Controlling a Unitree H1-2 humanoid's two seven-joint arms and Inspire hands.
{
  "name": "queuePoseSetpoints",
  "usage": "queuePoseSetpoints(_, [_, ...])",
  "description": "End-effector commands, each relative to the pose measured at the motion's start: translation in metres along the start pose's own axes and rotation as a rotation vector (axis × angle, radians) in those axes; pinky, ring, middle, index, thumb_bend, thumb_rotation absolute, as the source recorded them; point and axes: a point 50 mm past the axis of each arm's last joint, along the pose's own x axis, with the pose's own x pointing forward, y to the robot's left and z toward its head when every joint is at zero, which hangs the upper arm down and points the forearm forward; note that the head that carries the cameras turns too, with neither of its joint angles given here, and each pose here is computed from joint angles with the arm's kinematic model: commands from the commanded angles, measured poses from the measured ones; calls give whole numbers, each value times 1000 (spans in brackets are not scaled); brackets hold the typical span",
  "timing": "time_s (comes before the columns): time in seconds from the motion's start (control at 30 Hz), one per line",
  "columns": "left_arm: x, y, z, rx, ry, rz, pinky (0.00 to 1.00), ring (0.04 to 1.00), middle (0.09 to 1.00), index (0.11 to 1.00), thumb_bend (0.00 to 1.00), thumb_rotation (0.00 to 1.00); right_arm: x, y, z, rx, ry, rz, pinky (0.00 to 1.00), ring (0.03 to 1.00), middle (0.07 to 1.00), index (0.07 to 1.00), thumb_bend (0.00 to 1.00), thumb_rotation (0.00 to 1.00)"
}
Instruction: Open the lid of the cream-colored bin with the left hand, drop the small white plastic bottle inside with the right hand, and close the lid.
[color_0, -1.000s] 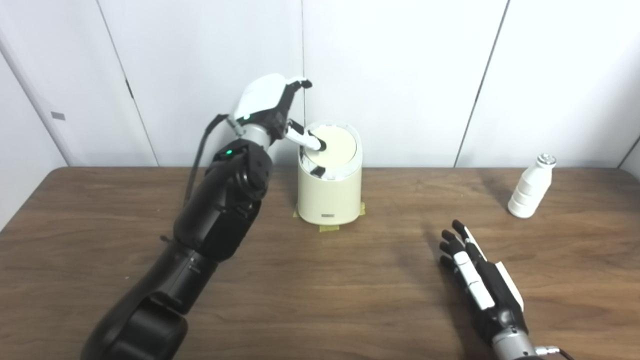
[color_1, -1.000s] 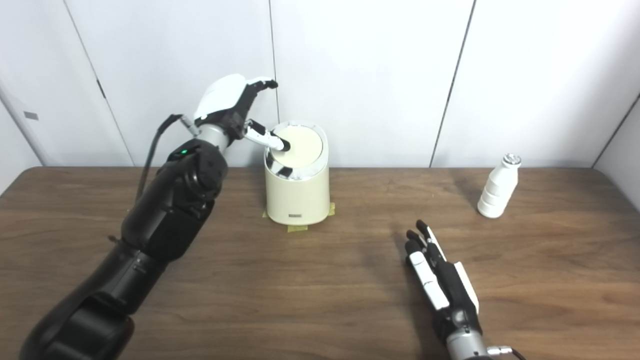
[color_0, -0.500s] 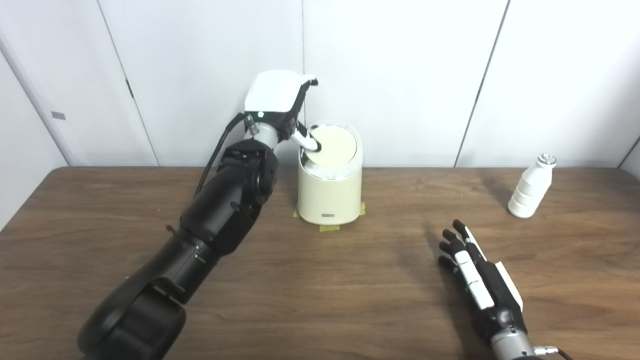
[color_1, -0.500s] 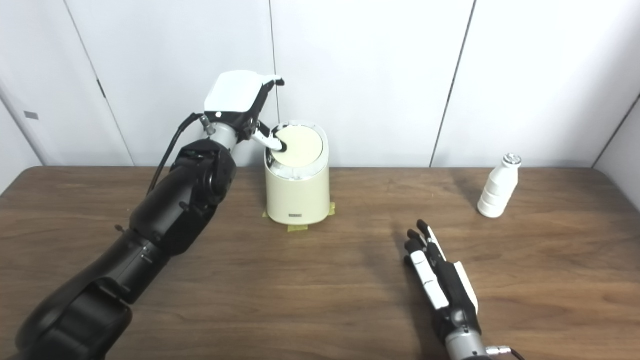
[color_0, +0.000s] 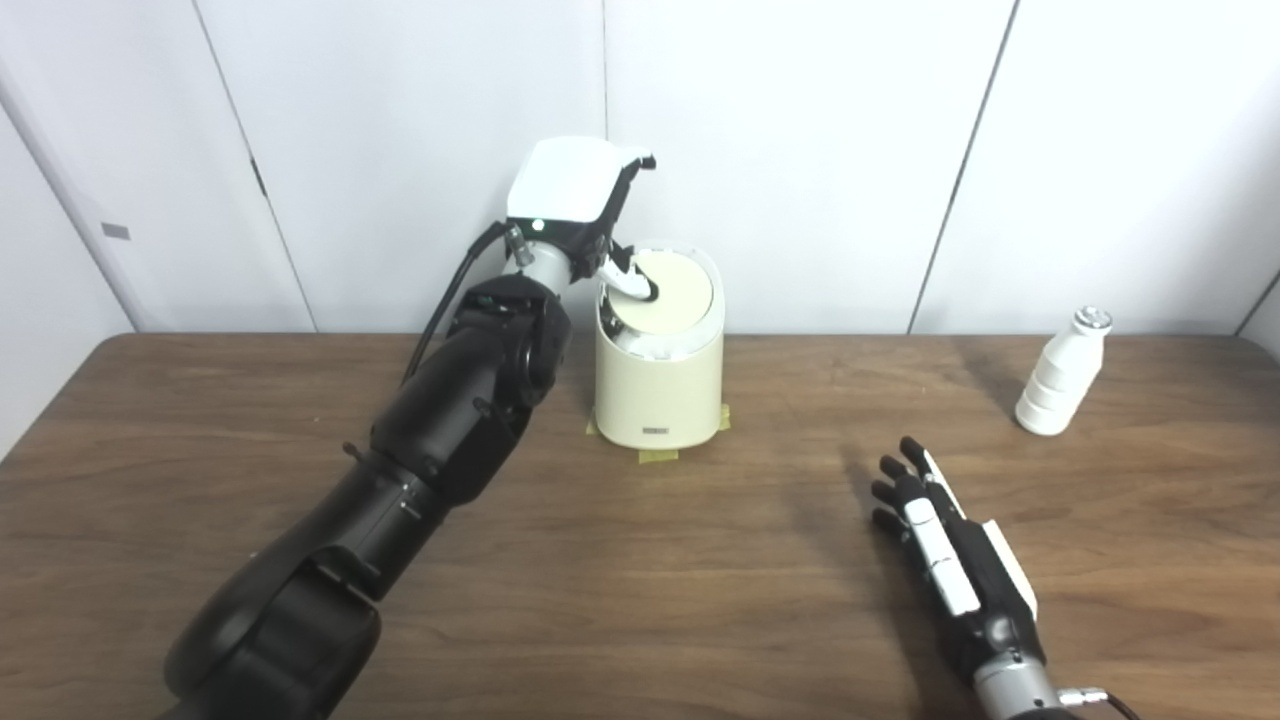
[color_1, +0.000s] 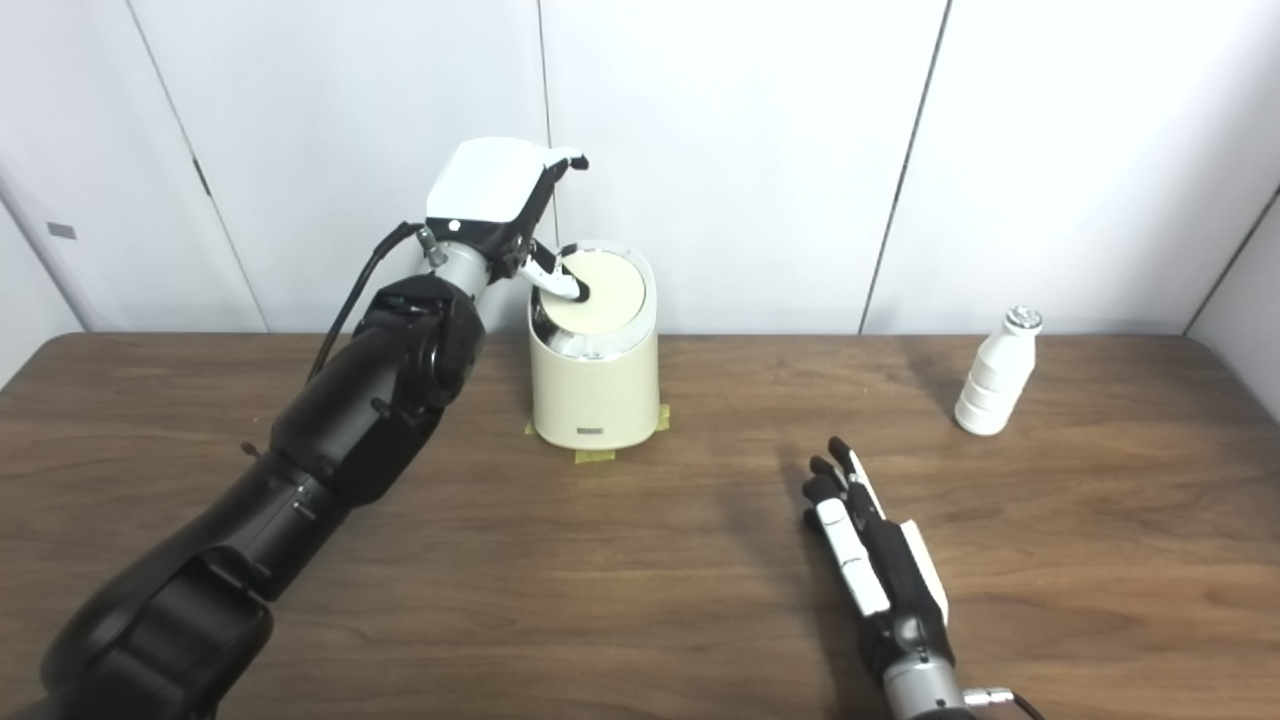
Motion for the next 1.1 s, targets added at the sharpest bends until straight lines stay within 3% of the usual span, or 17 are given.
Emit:
queuePoseSetpoints(0.0, [18,40,13,28,-40,115,748,832,845,867,1000,221,9,2,14,-4,-84,8,877,916,944,983,563,879])
queuePoseSetpoints(0.9, [18,38,15,140,-63,91,732,832,844,874,1000,95,9,3,18,25,-98,-9,865,911,930,972,544,857])
queuePoseSetpoints(1.07, [17,31,14,107,-75,68,755,845,856,881,1000,70,10,4,20,31,-99,-11,876,914,933,974,552,850])
